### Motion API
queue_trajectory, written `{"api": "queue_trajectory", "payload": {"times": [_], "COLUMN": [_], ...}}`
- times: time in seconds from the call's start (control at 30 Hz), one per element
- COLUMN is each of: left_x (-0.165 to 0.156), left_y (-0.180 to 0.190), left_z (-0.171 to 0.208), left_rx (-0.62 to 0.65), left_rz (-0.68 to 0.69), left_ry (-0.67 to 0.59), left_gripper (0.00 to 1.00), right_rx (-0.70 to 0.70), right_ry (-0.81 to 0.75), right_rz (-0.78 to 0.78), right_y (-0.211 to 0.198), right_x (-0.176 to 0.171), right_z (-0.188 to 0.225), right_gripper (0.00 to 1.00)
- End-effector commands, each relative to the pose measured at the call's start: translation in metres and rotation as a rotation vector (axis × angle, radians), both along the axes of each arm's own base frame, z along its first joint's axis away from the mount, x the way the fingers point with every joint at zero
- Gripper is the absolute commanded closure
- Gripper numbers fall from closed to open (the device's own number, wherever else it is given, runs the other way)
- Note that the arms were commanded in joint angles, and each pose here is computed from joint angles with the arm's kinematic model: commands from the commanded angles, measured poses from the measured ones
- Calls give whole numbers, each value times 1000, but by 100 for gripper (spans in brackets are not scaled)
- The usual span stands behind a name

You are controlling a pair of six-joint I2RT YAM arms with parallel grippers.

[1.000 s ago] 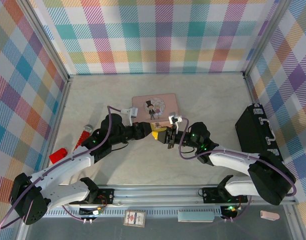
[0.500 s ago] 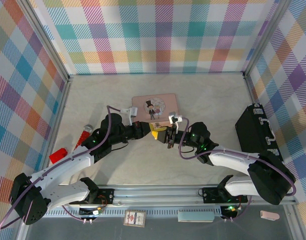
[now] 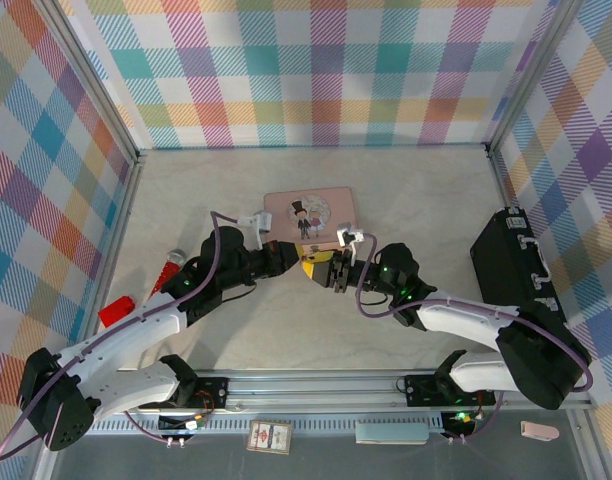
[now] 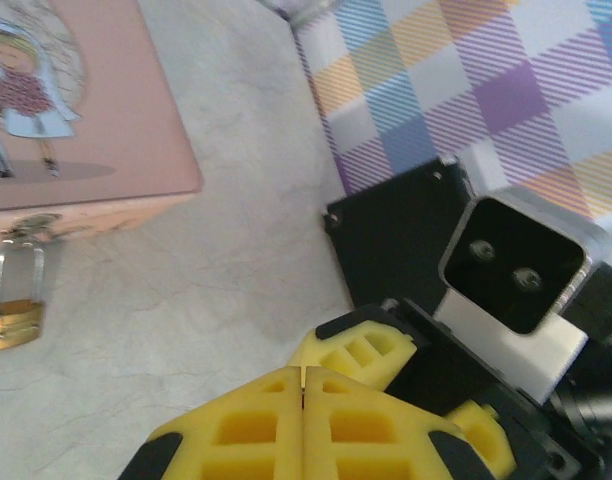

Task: Unlock the padlock with the key

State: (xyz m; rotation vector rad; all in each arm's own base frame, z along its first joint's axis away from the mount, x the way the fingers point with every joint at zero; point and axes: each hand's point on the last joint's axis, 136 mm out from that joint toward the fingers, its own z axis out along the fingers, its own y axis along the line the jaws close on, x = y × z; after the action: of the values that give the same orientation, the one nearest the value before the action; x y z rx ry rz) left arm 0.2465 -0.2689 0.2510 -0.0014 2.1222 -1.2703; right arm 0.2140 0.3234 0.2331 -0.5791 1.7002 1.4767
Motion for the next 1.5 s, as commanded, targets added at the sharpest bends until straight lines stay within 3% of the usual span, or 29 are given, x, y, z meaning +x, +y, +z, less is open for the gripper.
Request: {"api": "queue_trajectory", "payload": {"times": [0.0, 0.1, 0.47, 0.77, 1.1, 1.47], "left_x": [7, 9, 8, 7, 12, 25], "left_y": [13, 18, 23, 28, 29, 54], "left_z": [14, 11, 12, 6, 14, 24], "left_rx": [22, 37, 51, 179, 161, 200], "left_rz": [90, 120, 131, 72, 30, 137], "left_ry": [-10, 2, -19, -120, -156, -234], "left_gripper": [100, 100, 100, 100, 100, 100], "right_rx": [20, 27, 138, 91, 112, 0], "right_ry": [-25, -29, 85, 121, 177, 239], "right_rz": [-33, -45, -130, -204, -310, -385], "right_y": [-1, -2, -3, -3, -20, -29], "right_x": [4, 6, 21, 31, 40, 48], "right_z": [14, 17, 31, 25, 21, 14], "right_gripper": [62, 58, 58, 57, 56, 52]}}
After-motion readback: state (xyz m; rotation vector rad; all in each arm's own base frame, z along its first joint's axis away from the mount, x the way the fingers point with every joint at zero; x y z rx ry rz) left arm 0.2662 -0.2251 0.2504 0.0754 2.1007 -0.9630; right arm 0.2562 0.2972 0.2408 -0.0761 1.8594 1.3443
